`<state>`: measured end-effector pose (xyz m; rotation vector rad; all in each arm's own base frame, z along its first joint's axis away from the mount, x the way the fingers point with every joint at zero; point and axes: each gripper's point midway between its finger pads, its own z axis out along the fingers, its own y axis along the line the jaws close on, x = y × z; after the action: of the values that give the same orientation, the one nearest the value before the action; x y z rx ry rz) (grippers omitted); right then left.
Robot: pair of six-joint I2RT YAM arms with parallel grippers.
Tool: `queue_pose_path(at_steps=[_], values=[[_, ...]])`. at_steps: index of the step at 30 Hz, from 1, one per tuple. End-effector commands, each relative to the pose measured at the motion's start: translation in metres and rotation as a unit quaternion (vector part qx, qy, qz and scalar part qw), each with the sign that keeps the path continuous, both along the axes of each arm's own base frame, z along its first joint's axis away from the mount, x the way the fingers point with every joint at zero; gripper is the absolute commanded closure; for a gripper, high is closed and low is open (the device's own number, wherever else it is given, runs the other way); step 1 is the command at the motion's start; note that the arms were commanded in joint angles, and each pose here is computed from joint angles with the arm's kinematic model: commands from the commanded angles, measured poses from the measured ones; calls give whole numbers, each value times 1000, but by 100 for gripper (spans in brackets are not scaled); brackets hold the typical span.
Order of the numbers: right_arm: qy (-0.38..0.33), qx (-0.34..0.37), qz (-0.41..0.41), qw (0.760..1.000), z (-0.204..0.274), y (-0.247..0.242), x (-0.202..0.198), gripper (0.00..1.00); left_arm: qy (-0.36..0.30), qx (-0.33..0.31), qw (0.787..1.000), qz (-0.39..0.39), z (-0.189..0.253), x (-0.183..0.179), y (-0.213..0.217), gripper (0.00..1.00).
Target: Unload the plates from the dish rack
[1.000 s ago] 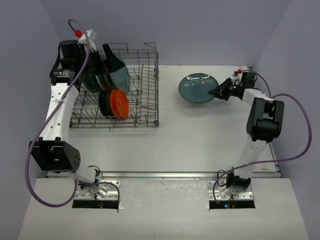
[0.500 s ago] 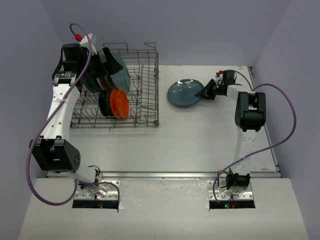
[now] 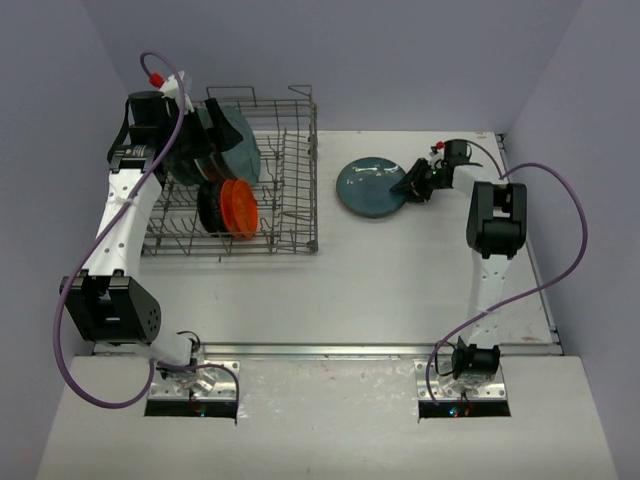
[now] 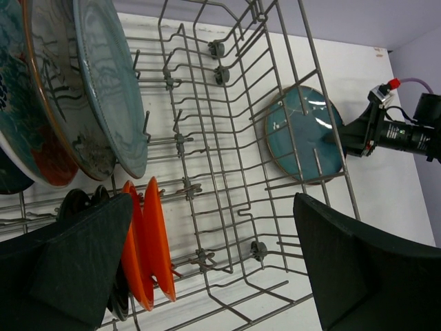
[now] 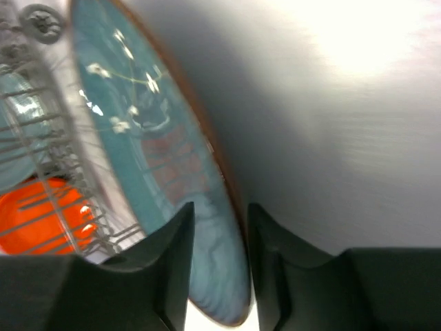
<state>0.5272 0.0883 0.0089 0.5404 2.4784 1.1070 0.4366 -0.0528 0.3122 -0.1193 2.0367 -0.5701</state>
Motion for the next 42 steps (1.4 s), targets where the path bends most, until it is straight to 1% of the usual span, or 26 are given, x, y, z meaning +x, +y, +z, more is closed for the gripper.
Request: queue_pose_path(at_steps=[1,2,4,5,7,8,10,12,14,16,17,19,20,23,25,26,29,32,34,37,42], values=[[12,-66,-26,997,-7,-19,4,59,-32,21,999,22,20,8,13,0],[12,-82,-28,996,-6,-23,5,53,-34,24,999,26,21,8,15,0],[10,-103,-30,994,-3,-27,7,48,-39,30,998,35,24,9,18,0],[8,-125,-33,992,0,-32,8,42,-40,33,998,36,25,9,19,0],[3,-159,-34,987,7,-38,9,37,-42,41,997,50,26,9,25,0],[-1,-179,-30,983,12,-41,9,36,-44,46,996,56,28,9,27,0],[-5,-243,-36,969,19,-54,11,35,-48,57,994,78,32,10,35,0],[-22,-307,-49,950,35,-70,15,28,-58,73,990,104,38,12,46,0],[-36,-326,-48,943,47,-72,15,25,-59,94,985,131,40,16,59,0],[-73,-356,-51,930,79,-80,15,20,-55,130,977,157,42,25,75,1],[-72,-360,-47,929,75,-81,13,17,-58,140,974,166,45,31,80,3],[-103,-368,-50,923,100,-83,9,3,-45,170,968,179,45,43,91,8],[-115,-371,-49,920,110,-83,6,1,-43,172,967,180,45,44,92,9],[-167,-379,-48,909,145,-80,-9,1,-29,191,967,165,39,69,91,19],[-188,-375,-42,907,157,-76,-18,1,-13,204,966,156,24,82,88,23],[-204,-376,-41,903,168,-76,-26,1,-16,211,965,155,25,89,85,28],[-222,-373,-32,900,177,-73,-45,1,-10,230,963,140,11,103,77,35],[-236,-370,-24,898,184,-69,-58,1,0,236,966,108,-10,115,54,38],[-249,-369,-24,895,193,-68,-67,1,12,238,966,101,-28,124,48,40],[-253,-368,-21,895,194,-67,-73,1,20,237,967,91,-41,131,41,42],[-246,-352,-13,903,194,-61,-81,1,54,232,967,86,-74,140,35,46]])
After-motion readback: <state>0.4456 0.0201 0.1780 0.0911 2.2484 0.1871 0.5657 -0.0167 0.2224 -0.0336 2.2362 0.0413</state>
